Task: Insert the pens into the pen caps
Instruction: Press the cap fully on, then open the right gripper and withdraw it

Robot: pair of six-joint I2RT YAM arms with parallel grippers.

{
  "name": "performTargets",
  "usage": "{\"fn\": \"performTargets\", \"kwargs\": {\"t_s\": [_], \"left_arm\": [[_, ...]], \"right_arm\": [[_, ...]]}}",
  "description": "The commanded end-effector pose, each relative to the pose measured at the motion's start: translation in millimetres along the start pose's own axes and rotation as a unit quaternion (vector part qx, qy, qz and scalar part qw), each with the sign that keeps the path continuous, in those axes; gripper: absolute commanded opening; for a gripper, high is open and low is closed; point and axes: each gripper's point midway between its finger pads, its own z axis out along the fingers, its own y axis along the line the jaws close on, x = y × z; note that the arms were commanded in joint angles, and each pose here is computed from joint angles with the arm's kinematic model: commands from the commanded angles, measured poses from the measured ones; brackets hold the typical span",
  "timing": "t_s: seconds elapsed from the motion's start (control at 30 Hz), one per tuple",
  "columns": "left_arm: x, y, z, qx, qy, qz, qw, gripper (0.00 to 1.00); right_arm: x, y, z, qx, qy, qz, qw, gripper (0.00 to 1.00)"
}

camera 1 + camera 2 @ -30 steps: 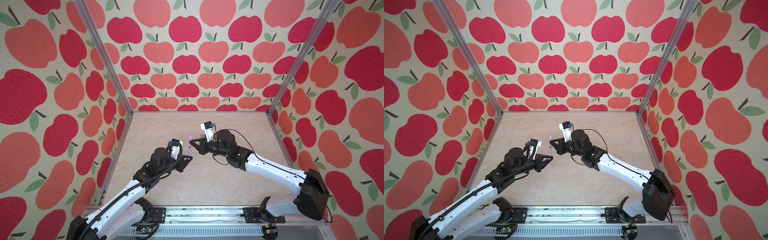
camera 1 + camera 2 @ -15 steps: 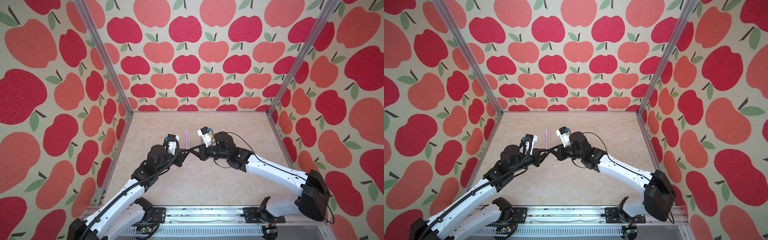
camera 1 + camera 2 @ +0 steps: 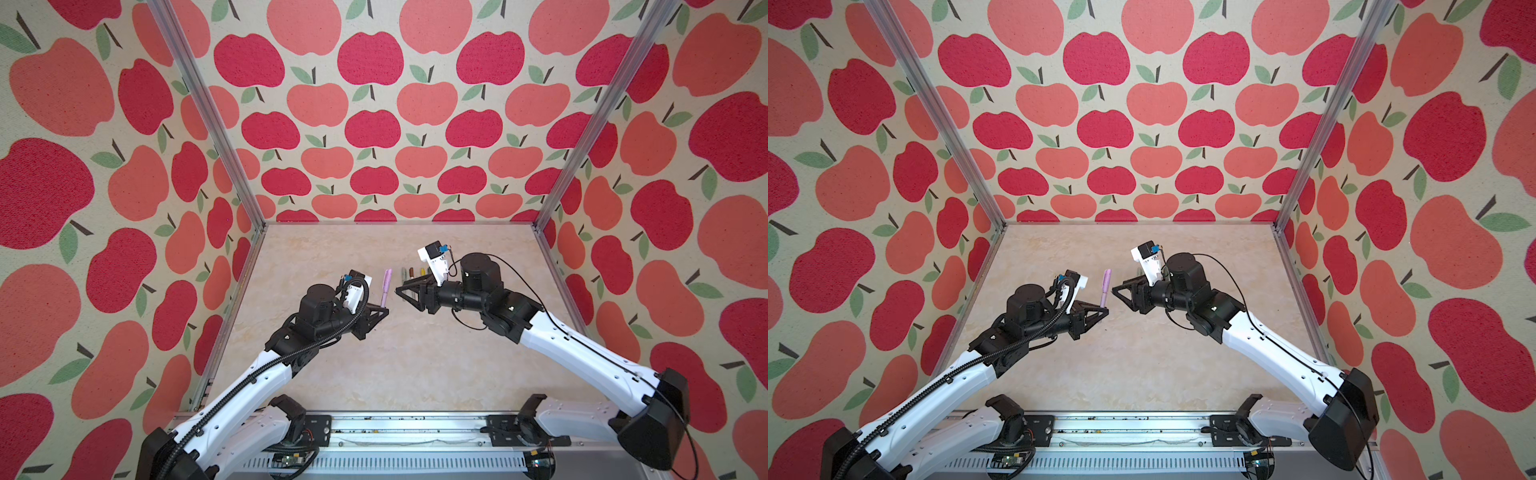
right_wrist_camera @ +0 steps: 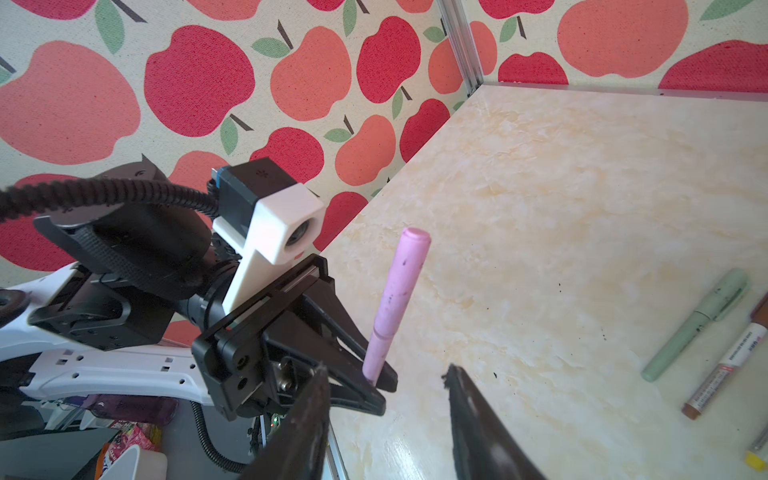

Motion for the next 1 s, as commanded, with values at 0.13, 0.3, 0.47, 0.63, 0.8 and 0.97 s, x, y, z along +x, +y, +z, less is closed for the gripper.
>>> {"fn": "performTargets", "kwargs": {"t_s": [0.13,0.3,0.47,0.63,0.8,0.97], "left_arm": [[5,-27,0,0.06,0.027,0.023,0.998,0.0],[6,-26,4,0.059,0.028,0.02,0.998,0.01],[4,-25,7,0.057,0.023,0.019,0.998,0.01],[1,-25,9,0.053,0.019,0.025,0.998,0.01],[-9,-24,7,0.039,-0.002,0.041,0.998,0.0],[-28,-24,2,0.024,-0.044,0.068,0.996,0.0]], "right_arm": [[-9,16,6,-0.06,0.016,0.0,0.998,0.52],[-8,14,13,-0.065,0.019,0.011,0.998,0.48],[-4,11,16,-0.063,0.024,0.022,0.997,0.36],[2,4,20,-0.053,0.035,0.031,0.997,0.21],[9,0,25,-0.053,0.046,0.043,0.997,0.14],[16,-2,28,-0.054,0.058,0.053,0.995,0.1]]}}
